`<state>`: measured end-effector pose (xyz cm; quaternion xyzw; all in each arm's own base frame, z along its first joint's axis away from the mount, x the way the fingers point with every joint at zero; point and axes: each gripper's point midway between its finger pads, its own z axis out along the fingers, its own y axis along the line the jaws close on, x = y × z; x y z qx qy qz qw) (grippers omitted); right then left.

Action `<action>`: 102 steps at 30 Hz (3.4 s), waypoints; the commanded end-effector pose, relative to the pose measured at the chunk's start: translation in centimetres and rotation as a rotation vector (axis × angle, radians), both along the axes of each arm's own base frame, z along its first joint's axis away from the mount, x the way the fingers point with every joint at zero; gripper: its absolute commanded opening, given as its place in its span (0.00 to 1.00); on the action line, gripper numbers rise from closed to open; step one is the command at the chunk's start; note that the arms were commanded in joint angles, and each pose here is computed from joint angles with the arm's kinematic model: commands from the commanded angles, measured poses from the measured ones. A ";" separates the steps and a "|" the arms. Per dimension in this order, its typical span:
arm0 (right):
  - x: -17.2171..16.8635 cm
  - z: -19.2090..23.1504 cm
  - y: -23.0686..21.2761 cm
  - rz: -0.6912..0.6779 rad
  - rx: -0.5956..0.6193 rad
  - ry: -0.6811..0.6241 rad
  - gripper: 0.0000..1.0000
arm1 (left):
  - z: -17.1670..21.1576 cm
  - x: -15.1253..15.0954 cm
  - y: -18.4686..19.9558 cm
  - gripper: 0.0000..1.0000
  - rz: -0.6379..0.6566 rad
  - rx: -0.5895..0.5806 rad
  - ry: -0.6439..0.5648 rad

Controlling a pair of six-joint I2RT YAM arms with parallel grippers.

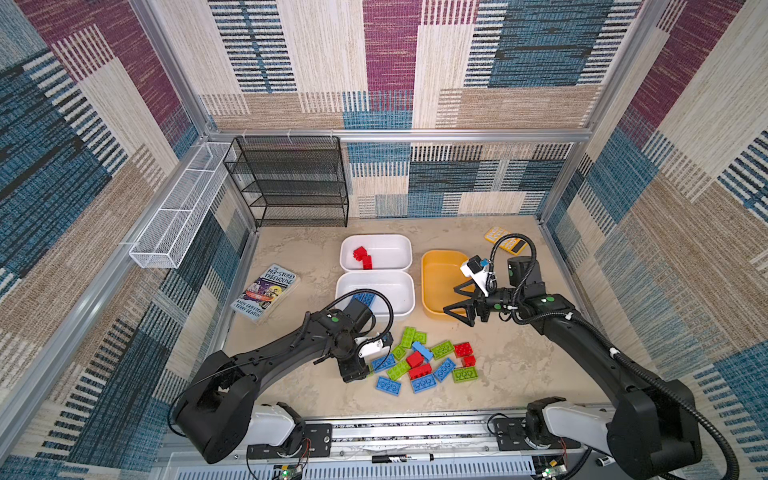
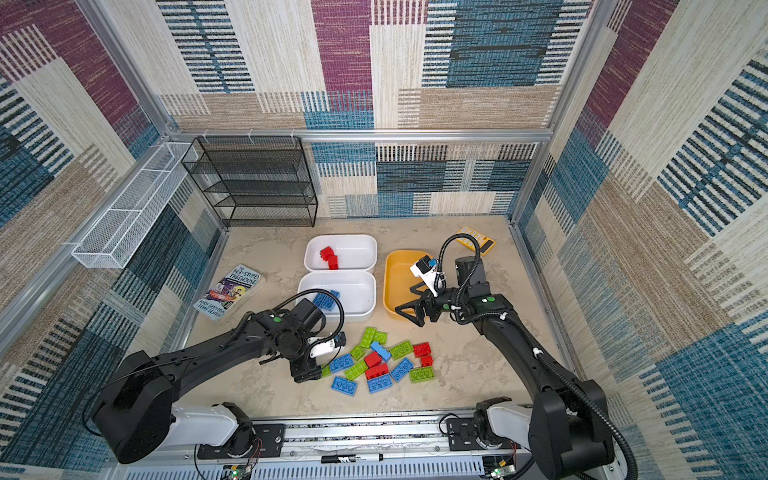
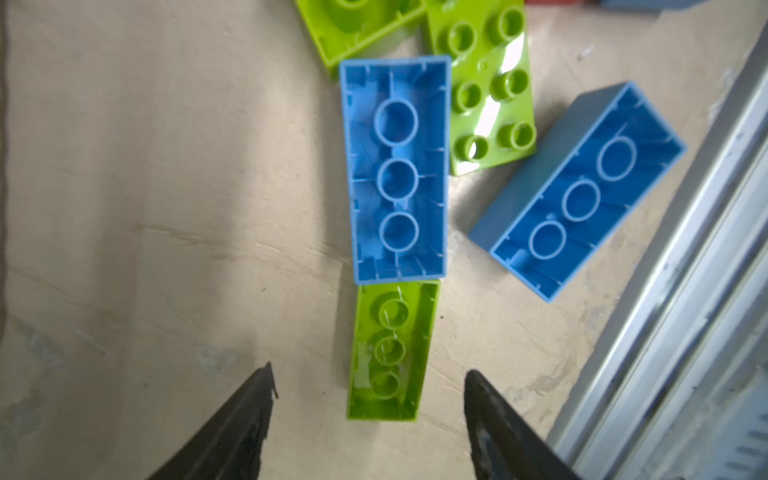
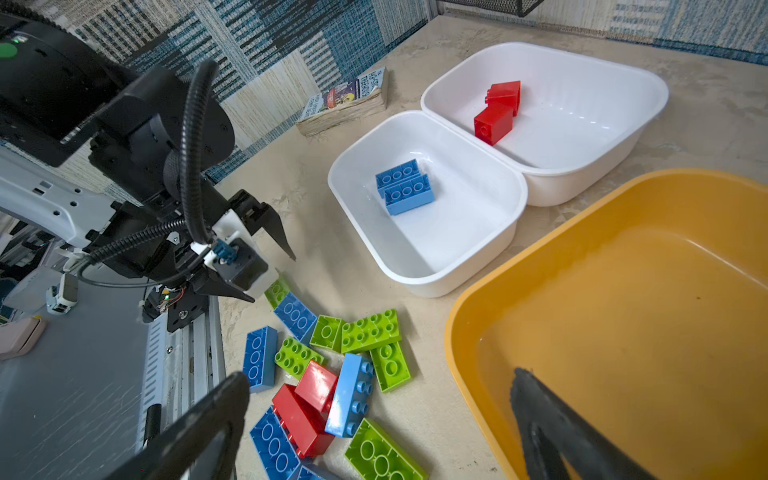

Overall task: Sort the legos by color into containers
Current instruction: 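Move the left gripper to the pile and grasp a lime-green brick, then carry the lime-green brick into the yellow tray and release it, then move the left gripper back to the pile over a blue brick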

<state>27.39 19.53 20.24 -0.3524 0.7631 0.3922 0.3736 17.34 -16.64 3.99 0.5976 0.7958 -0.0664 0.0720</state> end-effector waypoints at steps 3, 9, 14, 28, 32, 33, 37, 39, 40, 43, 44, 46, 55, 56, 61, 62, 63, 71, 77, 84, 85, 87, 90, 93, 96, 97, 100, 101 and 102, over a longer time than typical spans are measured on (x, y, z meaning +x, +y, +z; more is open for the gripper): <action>-0.3 0.1 0.0 0.004 0.002 0.000 0.99 | -1.3 0.8 -0.8 0.69 -0.085 0.036 -0.061; -0.3 0.2 -0.1 -0.003 -0.009 0.000 0.99 | -2.5 0.7 -1.5 0.46 -0.111 0.083 -0.052; -0.3 0.2 -0.2 -0.005 -0.013 0.000 0.99 | -2.0 0.4 -1.0 0.30 -0.117 0.089 -0.068; 0.4 0.3 -0.2 -0.021 -0.011 -0.018 0.99 | 9.3 7.1 -1.5 0.31 0.086 -0.065 -0.223; 0.9 0.5 -0.4 -0.047 -0.023 -0.033 0.99 | 12.2 11.8 -2.9 0.30 0.233 -0.166 -0.255; 1.2 0.4 -0.5 -0.061 -0.030 -0.034 0.99 | 12.7 13.2 -3.7 0.30 0.270 -0.194 -0.260; 1.9 0.3 -1.1 -0.109 -0.058 -0.046 0.99 | 13.7 18.2 -7.0 0.30 0.404 -0.290 -0.250; 2.1 0.3 -1.3 -0.124 -0.065 -0.052 0.99 | 14.1 20.3 -9.1 0.30 0.466 -0.359 -0.219; 2.3 0.4 -1.4 -0.133 -0.071 -0.056 0.99 | 14.4 21.6 -10.0 0.30 0.515 -0.388 -0.210; 2.9 0.3 -1.9 -0.176 -0.094 -0.066 0.99 | 14.4 24.2 -12.4 0.31 0.599 -0.456 -0.168; 3.1 0.2 -2.1 -0.190 -0.101 -0.066 0.99 | 14.2 25.0 -13.1 0.30 0.623 -0.471 -0.162; 3.6 -0.1 -2.5 -0.222 -0.116 -0.067 0.99 | 14.2 26.5 -14.8 0.30 0.663 -0.506 -0.150; 4.8 0.2 -4.0 -0.296 -0.147 -0.089 0.99 | 11.7 29.1 -21.9 0.29 0.745 -0.597 -0.045; 4.9 0.3 -4.1 -0.302 -0.148 -0.093 0.99 | 11.3 29.2 -22.4 0.29 0.747 -0.598 -0.047; 5.1 0.5 -4.8 -0.321 -0.150 -0.095 0.99 | 8.0 29.9 -22.7 0.30 0.817 -0.546 -0.063; 5.1 0.5 -4.8 -0.321 -0.150 -0.094 0.99 | 7.6 30.0 -22.8 0.32 0.826 -0.546 -0.061; 5.1 0.6 -4.9 -0.322 -0.149 -0.095 0.99 | 7.4 30.2 -22.9 0.33 0.836 -0.554 -0.062; 4.7 0.4 -4.8 -0.318 -0.135 -0.080 0.99 | 8.6 30.9 -22.9 0.48 0.900 -0.650 -0.102; 4.5 0.3 -4.7 -0.309 -0.133 -0.074 0.99 | 11.5 30.4 -22.6 0.60 0.882 -0.693 -0.123; 3.8 0.2 -4.5 -0.289 -0.120 -0.068 0.99 | 15.1 26.7 -19.5 0.68 0.768 -0.552 -0.136; 3.6 0.2 -4.4 -0.282 -0.117 -0.067 0.99 | 15.1 25.9 -18.8 0.68 0.751 -0.516 -0.132; 3.2 0.2 -4.2 -0.264 -0.107 -0.063 0.99 | 15.0 23.4 -16.9 0.70 0.702 -0.433 -0.107; 2.6 0.1 -3.9 -0.237 -0.094 -0.056 0.99 | 14.8 19.3 -14.4 0.71 0.618 -0.356 -0.070; 2.2 -0.2 -3.7 -0.220 -0.091 -0.052 0.99 | 14.4 15.3 -12.7 0.72 0.524 -0.345 -0.026; 2.0 -0.4 -3.5 -0.206 -0.086 -0.044 0.99 | 13.5 11.5 -11.0 0.72 0.419 -0.333 0.007; 1.9 -0.5 -3.5 -0.200 -0.083 -0.041 0.99 | 13.0 10.3 -10.5 0.72 0.376 -0.323 0.013; 1.8 -0.7 -3.3 -0.190 -0.082 -0.033 0.99 | 11.6 7.4 -9.0 0.72 0.273 -0.289 0.016; 1.8 -0.8 -3.3 -0.186 -0.081 -0.031 0.99 | 10.5 6.4 -8.4 0.72 0.240 -0.263 0.024; 1.8 -0.7 -3.2 -0.183 -0.079 -0.033 0.99 | 9.7 5.8 -8.0 0.72 0.221 -0.240 0.016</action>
